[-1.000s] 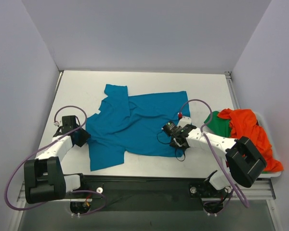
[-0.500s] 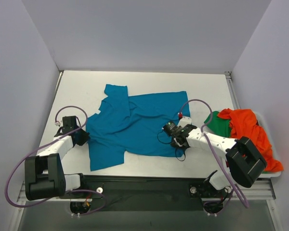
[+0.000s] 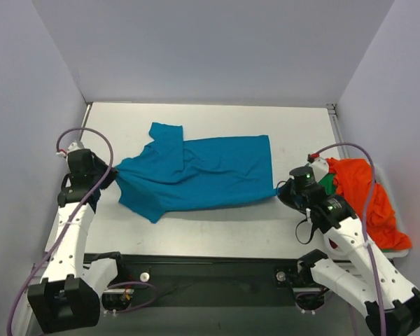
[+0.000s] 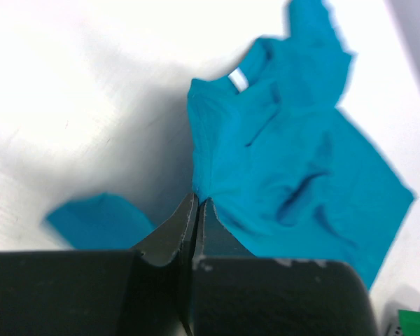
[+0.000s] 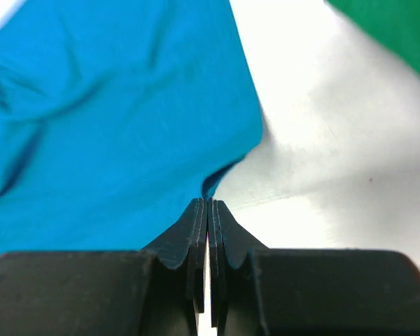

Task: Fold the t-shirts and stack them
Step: Flatten out the tshirt

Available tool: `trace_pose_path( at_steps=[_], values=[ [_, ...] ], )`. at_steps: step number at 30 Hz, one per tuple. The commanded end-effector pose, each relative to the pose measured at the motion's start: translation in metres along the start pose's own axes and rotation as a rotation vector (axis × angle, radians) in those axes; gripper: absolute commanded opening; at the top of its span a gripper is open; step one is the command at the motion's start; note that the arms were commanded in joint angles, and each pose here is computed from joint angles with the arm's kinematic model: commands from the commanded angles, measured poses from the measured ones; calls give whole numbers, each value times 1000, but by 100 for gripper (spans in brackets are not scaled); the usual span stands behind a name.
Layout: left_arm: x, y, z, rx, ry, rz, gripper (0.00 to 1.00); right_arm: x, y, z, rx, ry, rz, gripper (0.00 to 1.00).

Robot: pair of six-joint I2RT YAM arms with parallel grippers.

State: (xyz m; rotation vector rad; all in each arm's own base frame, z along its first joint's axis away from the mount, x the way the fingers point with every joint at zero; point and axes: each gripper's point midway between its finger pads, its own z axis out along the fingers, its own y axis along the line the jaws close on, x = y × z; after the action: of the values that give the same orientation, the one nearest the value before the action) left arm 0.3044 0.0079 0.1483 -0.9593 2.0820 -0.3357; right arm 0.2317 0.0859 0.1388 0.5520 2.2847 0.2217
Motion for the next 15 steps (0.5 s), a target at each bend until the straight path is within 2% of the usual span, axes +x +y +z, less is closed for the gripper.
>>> trace_pose_path(
  at_steps=[1, 9, 12, 15],
  values=[
    [-40, -31, -42, 83, -104, 37, 0, -27, 2, -34, -45, -43, -14, 0],
    [-109, -106, -168, 332, -328, 39, 0, -111, 12, -141, -175, -288, 42, 0],
    [-122, -126, -212, 425, -391, 29, 0, -131, 10, -179, -216, -363, 61, 0],
    [-130, -136, -238, 475, -426, 14, 0, -145, 8, -204, -242, -422, 67, 0]
  ],
)
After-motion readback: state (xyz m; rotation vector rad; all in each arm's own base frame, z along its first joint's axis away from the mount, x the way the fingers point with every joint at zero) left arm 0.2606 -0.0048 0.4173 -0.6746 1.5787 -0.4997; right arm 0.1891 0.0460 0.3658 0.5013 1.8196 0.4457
